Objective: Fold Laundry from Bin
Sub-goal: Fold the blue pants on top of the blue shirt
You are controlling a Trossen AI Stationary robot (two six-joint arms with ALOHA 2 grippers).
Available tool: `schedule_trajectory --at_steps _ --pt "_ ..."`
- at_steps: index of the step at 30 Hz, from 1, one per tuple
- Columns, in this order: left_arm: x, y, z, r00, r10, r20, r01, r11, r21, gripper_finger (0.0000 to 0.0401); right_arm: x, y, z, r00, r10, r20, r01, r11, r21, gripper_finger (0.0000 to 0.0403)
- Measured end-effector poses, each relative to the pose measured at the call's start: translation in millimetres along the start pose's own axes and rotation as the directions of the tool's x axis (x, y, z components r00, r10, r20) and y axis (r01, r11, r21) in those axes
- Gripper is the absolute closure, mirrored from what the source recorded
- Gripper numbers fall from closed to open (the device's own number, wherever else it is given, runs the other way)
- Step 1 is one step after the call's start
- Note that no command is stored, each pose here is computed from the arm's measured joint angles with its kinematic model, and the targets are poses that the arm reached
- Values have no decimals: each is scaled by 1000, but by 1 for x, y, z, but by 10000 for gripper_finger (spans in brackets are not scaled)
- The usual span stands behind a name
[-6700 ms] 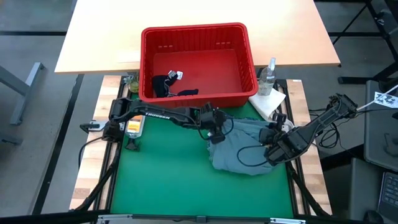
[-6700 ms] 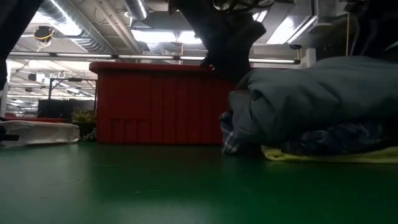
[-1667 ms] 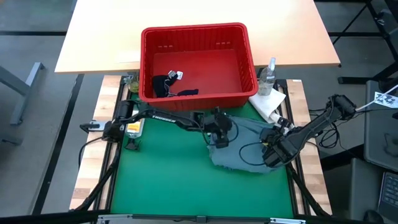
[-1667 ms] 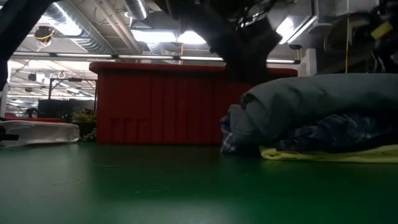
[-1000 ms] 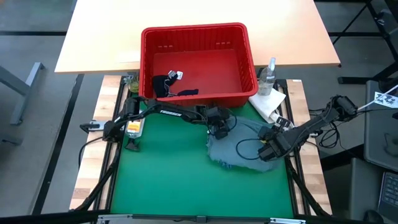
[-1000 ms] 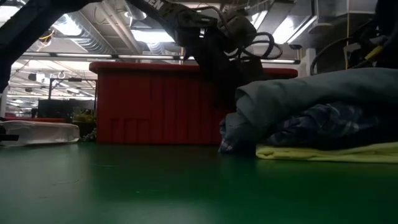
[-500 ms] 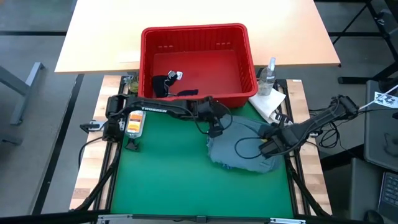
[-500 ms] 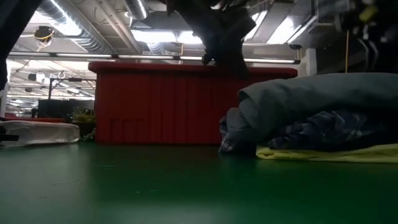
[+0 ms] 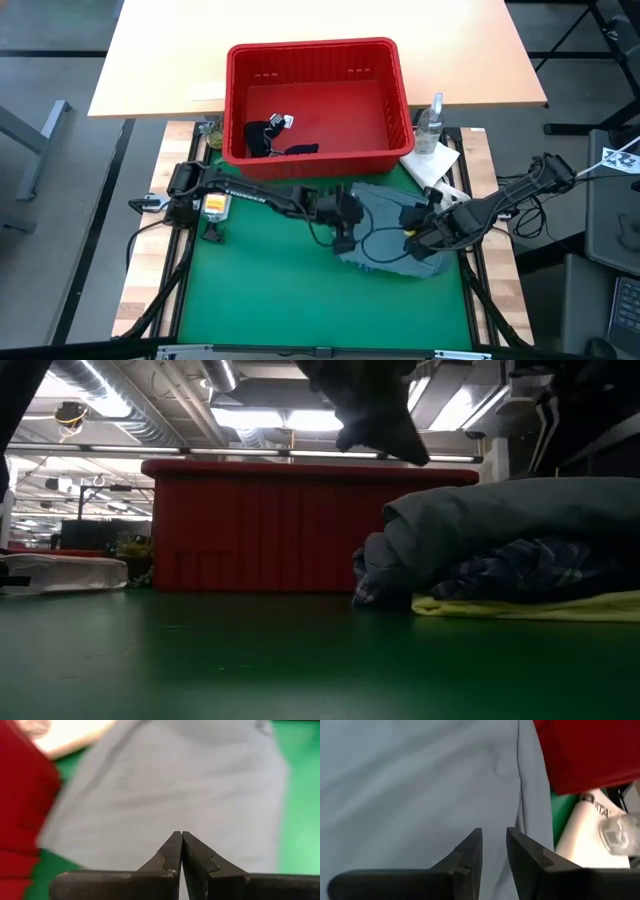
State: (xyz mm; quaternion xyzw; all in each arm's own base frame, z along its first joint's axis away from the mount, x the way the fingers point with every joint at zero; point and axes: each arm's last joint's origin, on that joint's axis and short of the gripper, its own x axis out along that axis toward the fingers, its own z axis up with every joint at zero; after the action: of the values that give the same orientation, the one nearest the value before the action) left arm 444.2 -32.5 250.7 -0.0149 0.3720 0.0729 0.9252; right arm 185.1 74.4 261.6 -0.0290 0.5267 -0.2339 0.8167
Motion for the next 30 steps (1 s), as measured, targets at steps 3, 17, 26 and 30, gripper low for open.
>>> schedule_trajectory --at_steps 3,17,26,30 --pt "-1 -21 -5 999 -32 -9 32 999 23 393 8 3 -2 999 -29 37 28 1000 5 315" --pt "46 -84 -55 993 -24 -117 41 989 145 393 37 3 -29 993 -108 -55 108 994 -10 315" --pt "53 -92 -65 987 -27 -155 47 992 121 394 42 2 -36 990 -116 -82 116 993 -3 315" --pt "32 -89 -52 990 -48 -132 64 991 121 399 34 1 -29 992 -101 -77 101 995 0 315"
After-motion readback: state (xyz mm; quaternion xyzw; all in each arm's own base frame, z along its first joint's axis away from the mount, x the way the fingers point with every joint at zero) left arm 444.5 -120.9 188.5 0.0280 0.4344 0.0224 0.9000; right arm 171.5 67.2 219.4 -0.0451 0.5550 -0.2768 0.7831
